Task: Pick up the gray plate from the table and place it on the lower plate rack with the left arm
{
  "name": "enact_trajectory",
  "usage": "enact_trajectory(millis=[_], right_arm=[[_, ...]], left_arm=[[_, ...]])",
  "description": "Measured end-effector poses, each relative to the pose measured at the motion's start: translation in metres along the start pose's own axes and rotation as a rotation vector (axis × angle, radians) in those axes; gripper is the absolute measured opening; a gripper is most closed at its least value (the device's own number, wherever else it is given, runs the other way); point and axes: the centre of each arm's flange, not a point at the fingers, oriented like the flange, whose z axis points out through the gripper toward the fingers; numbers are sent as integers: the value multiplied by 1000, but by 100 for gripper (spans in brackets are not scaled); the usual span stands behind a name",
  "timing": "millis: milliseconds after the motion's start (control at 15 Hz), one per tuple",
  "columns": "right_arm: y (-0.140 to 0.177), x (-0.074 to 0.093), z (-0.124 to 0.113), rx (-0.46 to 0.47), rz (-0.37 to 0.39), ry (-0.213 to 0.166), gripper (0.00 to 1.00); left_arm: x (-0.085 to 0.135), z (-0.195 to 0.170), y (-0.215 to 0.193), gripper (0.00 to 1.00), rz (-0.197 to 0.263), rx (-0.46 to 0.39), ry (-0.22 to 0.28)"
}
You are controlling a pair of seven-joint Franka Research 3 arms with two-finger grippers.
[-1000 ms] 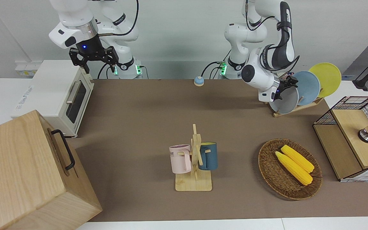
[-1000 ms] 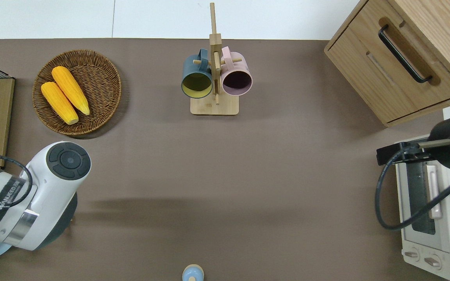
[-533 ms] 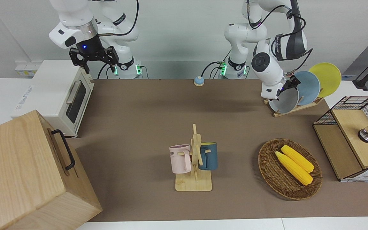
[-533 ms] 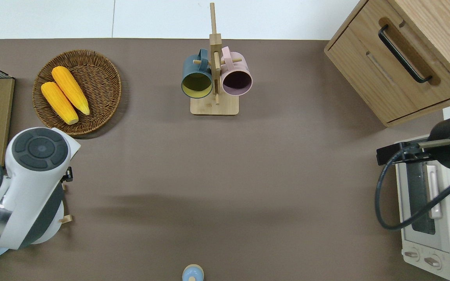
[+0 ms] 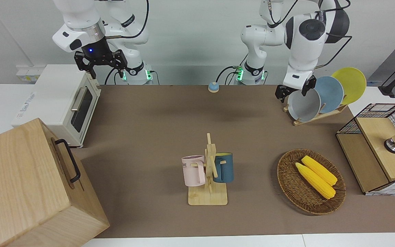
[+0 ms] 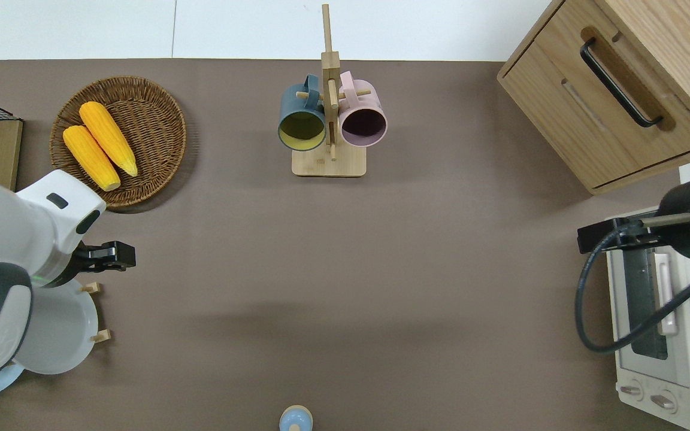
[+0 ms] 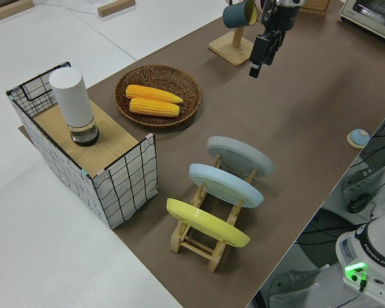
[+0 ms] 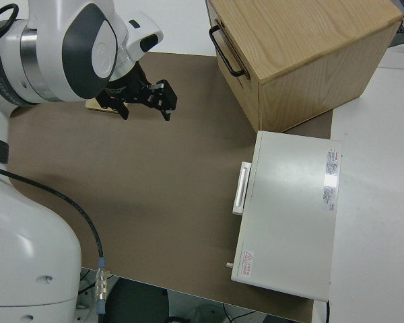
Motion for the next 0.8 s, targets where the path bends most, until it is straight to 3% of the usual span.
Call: enact_trajectory(millis=[200, 333, 800], right_arm=[[0, 0, 0, 0, 0, 0, 99], [0, 0, 0, 0, 0, 0, 99], [0, 0, 0, 0, 0, 0, 99]], left_arm=[[-4, -17, 1, 100, 96, -76, 4], [-6, -25, 4, 100, 136, -128, 10], [-12, -40, 1, 100, 192, -161, 27]])
